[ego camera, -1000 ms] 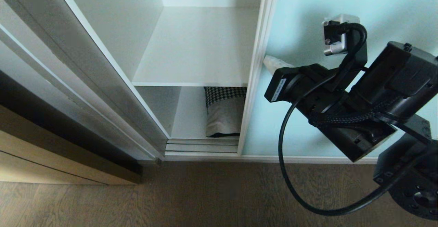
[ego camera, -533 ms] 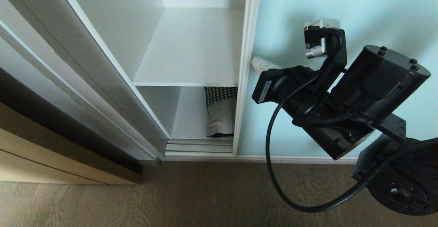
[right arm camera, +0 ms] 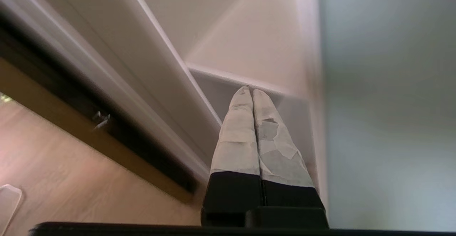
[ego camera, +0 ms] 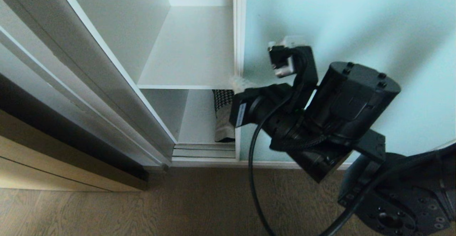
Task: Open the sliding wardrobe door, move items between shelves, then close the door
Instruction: Close the door
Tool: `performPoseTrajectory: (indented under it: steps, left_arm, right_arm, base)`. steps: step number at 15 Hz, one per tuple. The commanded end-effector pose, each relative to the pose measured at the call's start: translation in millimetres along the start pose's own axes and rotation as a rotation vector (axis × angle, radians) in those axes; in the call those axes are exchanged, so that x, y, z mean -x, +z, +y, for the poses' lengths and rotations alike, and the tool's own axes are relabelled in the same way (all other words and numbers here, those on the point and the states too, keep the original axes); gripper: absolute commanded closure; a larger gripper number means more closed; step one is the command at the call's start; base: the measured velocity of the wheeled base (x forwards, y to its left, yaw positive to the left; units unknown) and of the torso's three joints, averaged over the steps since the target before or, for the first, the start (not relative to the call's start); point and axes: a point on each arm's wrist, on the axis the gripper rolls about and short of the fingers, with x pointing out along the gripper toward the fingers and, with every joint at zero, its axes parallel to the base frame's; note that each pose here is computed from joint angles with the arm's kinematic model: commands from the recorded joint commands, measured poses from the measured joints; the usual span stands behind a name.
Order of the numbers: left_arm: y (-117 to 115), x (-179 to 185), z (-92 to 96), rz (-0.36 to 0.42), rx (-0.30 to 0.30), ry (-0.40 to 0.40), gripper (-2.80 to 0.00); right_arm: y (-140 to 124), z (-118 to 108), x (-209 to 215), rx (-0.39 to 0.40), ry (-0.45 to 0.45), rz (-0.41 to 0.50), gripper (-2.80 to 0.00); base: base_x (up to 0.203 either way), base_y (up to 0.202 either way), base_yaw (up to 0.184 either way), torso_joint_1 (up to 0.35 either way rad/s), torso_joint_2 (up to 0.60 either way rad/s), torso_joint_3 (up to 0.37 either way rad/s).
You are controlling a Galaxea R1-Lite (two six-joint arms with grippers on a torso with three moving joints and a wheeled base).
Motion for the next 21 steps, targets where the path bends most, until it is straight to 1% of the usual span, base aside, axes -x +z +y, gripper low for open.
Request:
performPoseTrajectory:
  steps: [1,3,5,7,9,10,12,13,14,16,17,19,20,21]
  left_arm:
    - [0,0,0.0,0.003,0.0,-0.002,0.0]
    - [0,0,0.0,0.003,0.0,-0.002,0.0]
    - [0,0,0.0,0.003,0.0,-0.002,0.0]
    - [0,0,0.0,0.003,0.0,-0.002,0.0]
    - [0,0,0.0,0.003,0.0,0.0,0.0]
    - [0,0,0.0,0.003,0.0,-0.002,0.0]
    - [0,0,0.0,0.003,0.0,-0.002,0.0]
    - [0,0,0.0,0.003,0.0,-0.001,0.0]
    - [-1,0,0.0,0.005,0.0,-0.002,0.0]
    - [0,0,0.0,0.003,0.0,-0.002,0.0]
    - [0,0,0.0,0.003,0.0,-0.002,0.0]
    - [0,0,0.0,0.003,0.0,-0.001,0.0]
    - [0,0,0.0,0.003,0.0,-0.001,0.0]
    - [0,0,0.0,0.003,0.0,-0.002,0.0]
  right_arm:
    - [-3,10,-4,-0.015,0.017,-0.012,0.0]
    - [2,27,3,-0.024,0.068,-0.003,0.0]
    - [14,36,12,-0.03,0.102,0.002,0.0]
    - [34,33,26,-0.048,0.103,-0.029,0.0]
    - [61,22,49,-0.053,0.067,-0.08,0.0]
    - [75,14,63,-0.037,0.032,-0.108,0.0]
    - [101,-3,97,0.03,-0.038,-0.151,0.0]
    - [112,-13,115,0.062,-0.07,-0.169,0.0]
    - [119,-25,132,0.096,-0.121,-0.181,0.0]
    - [121,-58,155,0.194,-0.275,-0.18,0.0]
    - [124,-68,171,0.229,-0.324,-0.188,0.0]
    - [114,-91,194,0.317,-0.462,-0.158,0.0]
    - [112,-99,210,0.348,-0.52,-0.16,0.0]
    - [113,-103,227,0.361,-0.554,-0.177,0.0]
  base:
    - [0.0,0.0,0.0,0.0,0.0,0.0]
    - [0.0,0.0,0.0,0.0,0.0,0.0]
    - [0.0,0.0,0.0,0.0,0.0,0.0]
    - [0.0,0.0,0.0,0.0,0.0,0.0]
    - [0.0,0.0,0.0,0.0,0.0,0.0]
    - [0.0,0.0,0.0,0.0,0.0,0.0]
    - [0.0,0.0,0.0,0.0,0.0,0.0]
    - [0.0,0.0,0.0,0.0,0.0,0.0]
    - [0.0,0.0,0.0,0.0,0.0,0.0]
    - [0.0,0.0,0.0,0.0,0.0,0.0]
    - [0.0,0.0,0.0,0.0,0.0,0.0]
    - [0.0,0.0,0.0,0.0,0.0,0.0]
    - [0.0,0.0,0.0,0.0,0.0,0.0]
    - [0.0,0.0,0.0,0.0,0.0,0.0]
